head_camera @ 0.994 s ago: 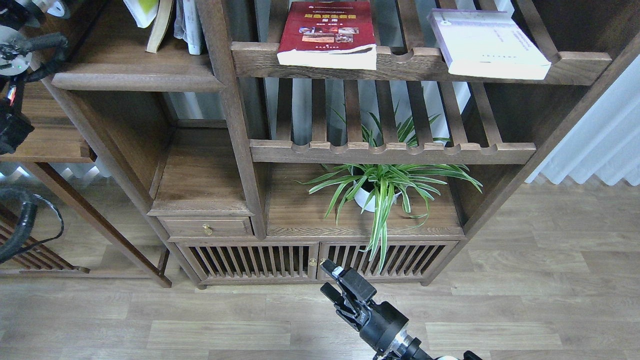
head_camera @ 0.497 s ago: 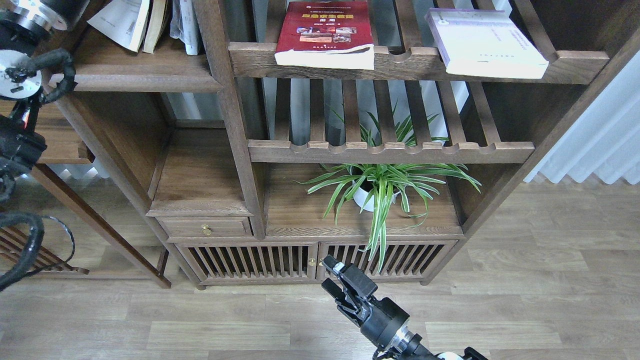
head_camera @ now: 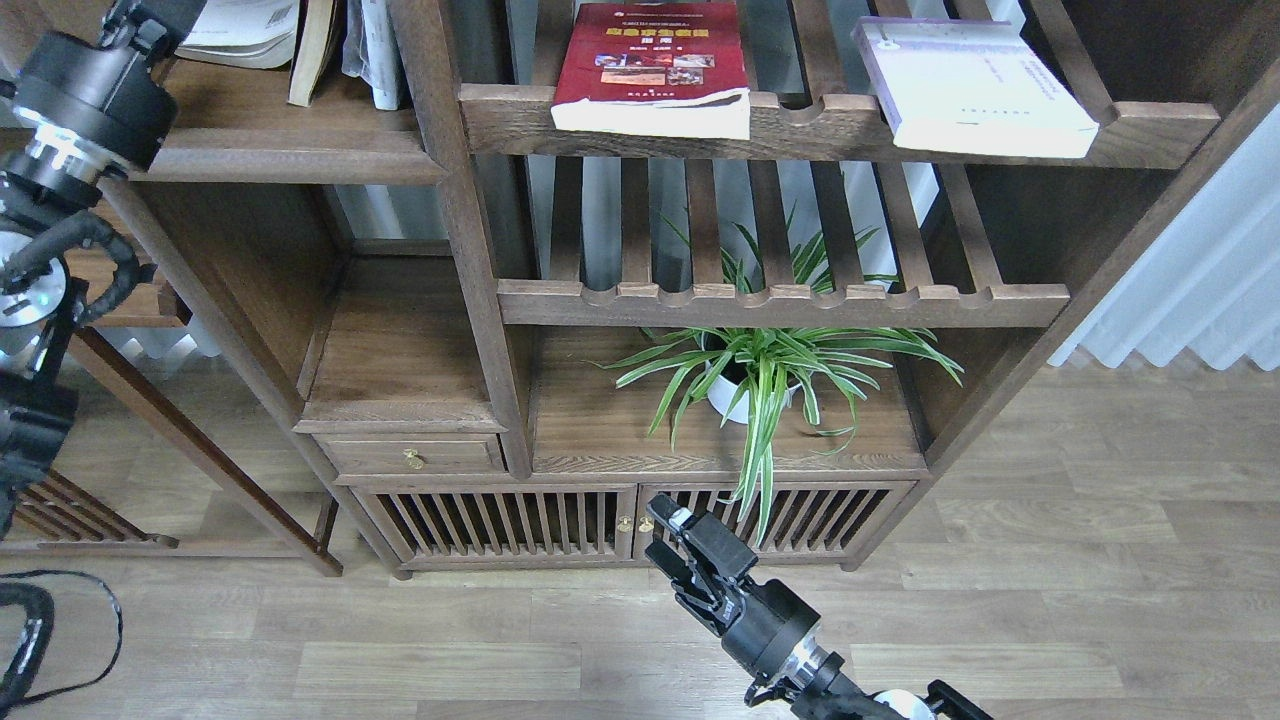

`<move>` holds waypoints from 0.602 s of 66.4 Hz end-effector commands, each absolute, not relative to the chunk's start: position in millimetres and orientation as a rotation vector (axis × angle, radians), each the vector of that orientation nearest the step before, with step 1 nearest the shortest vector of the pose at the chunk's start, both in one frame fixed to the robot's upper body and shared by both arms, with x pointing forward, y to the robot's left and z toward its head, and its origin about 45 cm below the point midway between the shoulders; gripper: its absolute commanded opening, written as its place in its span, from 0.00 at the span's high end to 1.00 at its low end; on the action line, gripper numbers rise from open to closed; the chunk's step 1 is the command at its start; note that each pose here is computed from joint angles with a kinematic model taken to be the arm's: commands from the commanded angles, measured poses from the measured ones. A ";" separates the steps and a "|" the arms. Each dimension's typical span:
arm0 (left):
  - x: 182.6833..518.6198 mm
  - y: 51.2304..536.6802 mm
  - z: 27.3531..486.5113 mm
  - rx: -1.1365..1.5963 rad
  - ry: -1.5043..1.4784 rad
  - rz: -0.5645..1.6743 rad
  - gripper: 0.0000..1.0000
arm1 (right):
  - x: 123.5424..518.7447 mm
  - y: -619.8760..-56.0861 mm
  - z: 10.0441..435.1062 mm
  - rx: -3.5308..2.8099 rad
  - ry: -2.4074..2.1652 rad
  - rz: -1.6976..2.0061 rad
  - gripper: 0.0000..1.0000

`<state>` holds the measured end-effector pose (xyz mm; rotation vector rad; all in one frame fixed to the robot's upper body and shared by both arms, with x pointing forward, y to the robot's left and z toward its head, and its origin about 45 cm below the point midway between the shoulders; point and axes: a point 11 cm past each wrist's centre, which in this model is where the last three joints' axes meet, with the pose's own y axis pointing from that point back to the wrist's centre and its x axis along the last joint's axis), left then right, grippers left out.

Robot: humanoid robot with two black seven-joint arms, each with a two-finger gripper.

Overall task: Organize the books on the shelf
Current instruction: 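Insert the yellow book onto the top shelf and withdraw the left gripper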

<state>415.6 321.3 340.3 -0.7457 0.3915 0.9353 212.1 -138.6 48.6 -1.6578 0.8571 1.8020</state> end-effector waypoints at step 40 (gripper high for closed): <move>266.2 344.3 137.0 -0.596 0.901 1.182 0.12 | 239.6 -133.6 117.3 -1.694 0.681 1.608 0.01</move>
